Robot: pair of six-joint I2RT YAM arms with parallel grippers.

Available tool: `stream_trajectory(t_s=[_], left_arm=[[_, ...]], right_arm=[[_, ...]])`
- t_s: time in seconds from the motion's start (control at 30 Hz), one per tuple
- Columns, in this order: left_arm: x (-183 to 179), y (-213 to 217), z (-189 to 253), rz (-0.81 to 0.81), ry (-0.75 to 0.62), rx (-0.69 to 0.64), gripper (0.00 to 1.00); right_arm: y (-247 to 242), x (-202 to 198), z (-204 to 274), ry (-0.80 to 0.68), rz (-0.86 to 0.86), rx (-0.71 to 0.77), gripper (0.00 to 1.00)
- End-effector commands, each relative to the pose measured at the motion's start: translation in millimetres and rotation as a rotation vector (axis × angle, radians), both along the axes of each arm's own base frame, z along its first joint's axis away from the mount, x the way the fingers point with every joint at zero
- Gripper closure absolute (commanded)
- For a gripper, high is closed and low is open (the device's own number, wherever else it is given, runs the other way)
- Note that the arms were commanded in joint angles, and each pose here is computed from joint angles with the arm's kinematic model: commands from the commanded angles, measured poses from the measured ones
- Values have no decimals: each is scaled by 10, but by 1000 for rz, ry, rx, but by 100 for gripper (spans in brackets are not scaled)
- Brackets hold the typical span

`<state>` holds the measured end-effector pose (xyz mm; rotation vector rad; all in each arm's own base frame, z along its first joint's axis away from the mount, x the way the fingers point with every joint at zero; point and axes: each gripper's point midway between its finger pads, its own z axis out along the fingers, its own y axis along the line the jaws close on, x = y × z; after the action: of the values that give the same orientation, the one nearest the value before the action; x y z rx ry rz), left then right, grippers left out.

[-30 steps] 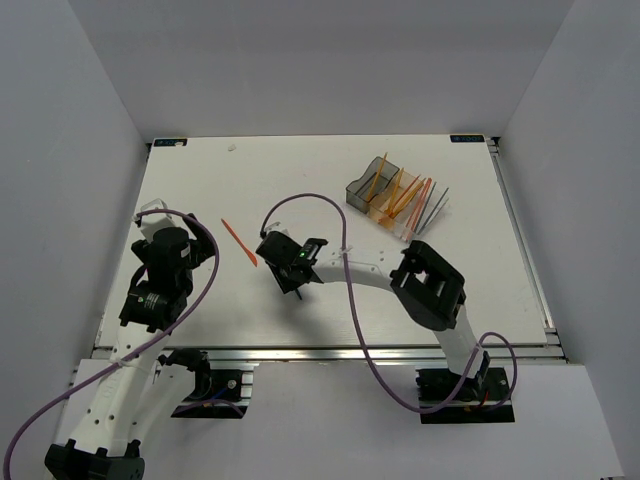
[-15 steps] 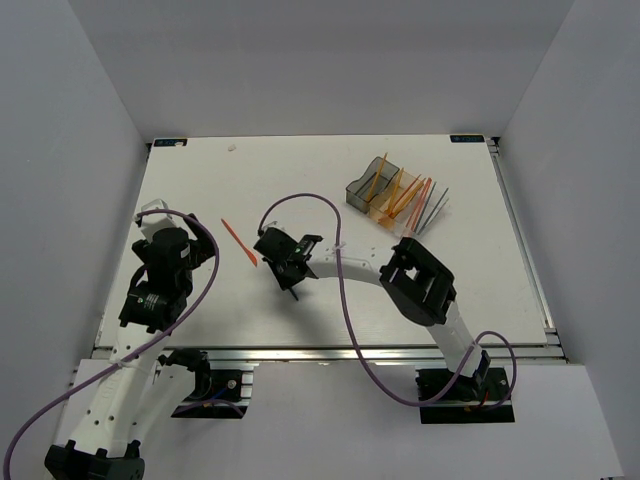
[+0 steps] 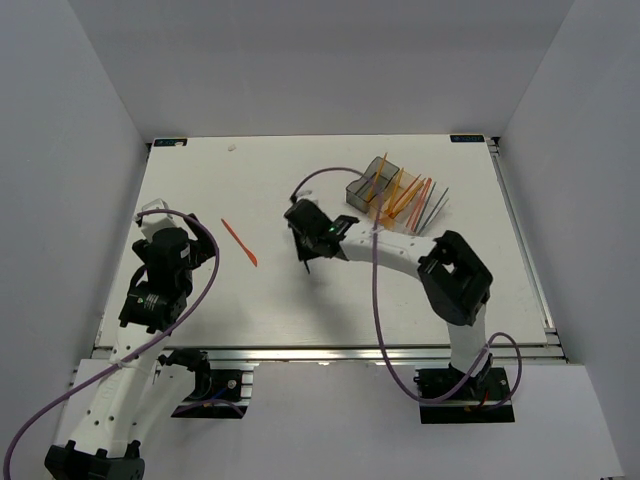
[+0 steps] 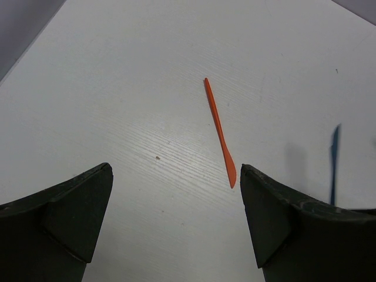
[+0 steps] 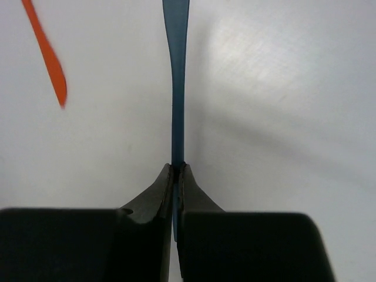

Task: Sort the eating utensils into containers

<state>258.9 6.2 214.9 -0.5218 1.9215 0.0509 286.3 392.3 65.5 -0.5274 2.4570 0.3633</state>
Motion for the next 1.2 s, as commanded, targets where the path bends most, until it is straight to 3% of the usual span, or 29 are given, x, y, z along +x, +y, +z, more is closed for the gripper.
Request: stream_trajectory(t_s=[0.0, 0.27, 0.47, 0.67, 1.07, 1.17], left_arm=[[3, -9, 112, -7, -36, -5, 2], [9, -23, 105, -15, -35, -7, 2], [11, -38, 109, -24, -37, -10, 2], [23, -45, 96, -28, -31, -8, 2], [43, -35, 46, -19, -7, 0, 2], [47, -34, 35, -17, -5, 1, 2]], right_arm=[[-382, 894, 765, -208, -289, 186, 100], [-1415, 2136, 1036, -336, -677, 228, 100], [-1824, 2632, 965, -386, -824, 170, 100], [-1940, 2726, 780, -362, -846, 140, 100], [-1862, 2545, 512, -287, -822, 185, 98], [-1846, 2540, 507, -277, -810, 180, 87]])
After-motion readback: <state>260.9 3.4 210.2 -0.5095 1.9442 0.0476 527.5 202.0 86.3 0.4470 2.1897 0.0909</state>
